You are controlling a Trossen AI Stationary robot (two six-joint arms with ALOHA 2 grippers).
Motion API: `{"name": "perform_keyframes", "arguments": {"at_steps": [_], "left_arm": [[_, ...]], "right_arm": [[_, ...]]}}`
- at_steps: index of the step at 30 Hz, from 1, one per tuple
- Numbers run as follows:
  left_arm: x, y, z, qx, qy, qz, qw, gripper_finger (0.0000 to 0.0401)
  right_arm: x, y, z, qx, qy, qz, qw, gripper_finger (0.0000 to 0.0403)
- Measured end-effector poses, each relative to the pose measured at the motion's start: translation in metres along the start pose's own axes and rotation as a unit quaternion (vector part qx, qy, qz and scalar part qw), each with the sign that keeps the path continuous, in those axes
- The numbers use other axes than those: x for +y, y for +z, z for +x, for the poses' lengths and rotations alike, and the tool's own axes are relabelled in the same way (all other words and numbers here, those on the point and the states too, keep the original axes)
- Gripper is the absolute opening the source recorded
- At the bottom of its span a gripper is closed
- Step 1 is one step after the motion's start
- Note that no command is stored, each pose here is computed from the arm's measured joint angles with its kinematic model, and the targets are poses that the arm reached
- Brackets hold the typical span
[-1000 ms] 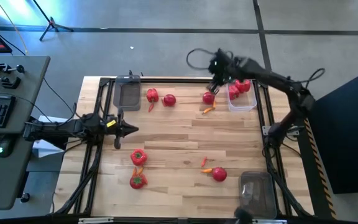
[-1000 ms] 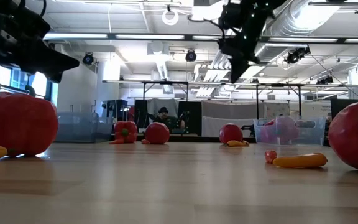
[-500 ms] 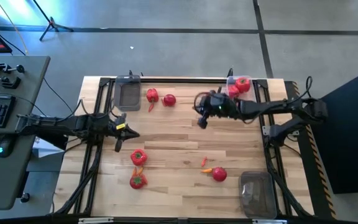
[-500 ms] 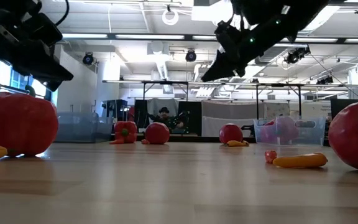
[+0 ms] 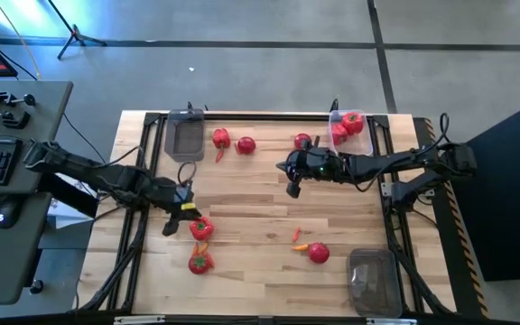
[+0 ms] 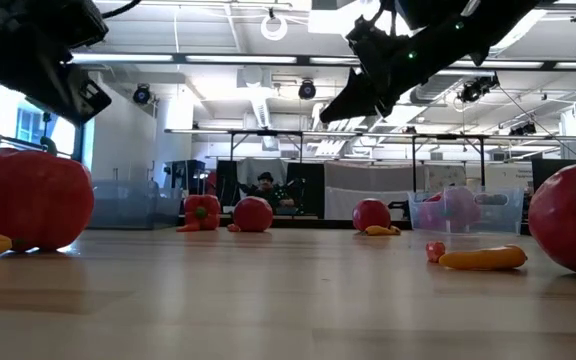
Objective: Sort produce into baskets
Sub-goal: Put the red bell pepper into the transparent bin
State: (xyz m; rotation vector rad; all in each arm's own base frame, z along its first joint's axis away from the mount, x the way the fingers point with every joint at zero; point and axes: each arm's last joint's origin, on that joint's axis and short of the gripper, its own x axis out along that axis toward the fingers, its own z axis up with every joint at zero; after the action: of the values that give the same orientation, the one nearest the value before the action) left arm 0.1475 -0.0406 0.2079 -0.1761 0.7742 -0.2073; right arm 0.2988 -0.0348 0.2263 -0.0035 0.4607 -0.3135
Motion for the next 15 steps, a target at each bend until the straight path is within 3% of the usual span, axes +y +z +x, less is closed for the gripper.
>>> {"name": "perform_keyframes", "arguments": {"at_steps": [9, 15], "left_arm": [[-0.016, 0.006, 0.015, 0.075, -0.011, 0.028, 0.997, 0.0136], [-0.014, 0.005, 0.021, 0.109, 0.03, 0.007, 0.994, 0.0143]], "right_arm": [[0.0, 0.0, 0.0, 0.001, 0.0, 0.0, 1.0, 0.0], [0.0, 0.0, 0.0, 0.001, 0.0, 0.0, 1.0, 0.0]]}}
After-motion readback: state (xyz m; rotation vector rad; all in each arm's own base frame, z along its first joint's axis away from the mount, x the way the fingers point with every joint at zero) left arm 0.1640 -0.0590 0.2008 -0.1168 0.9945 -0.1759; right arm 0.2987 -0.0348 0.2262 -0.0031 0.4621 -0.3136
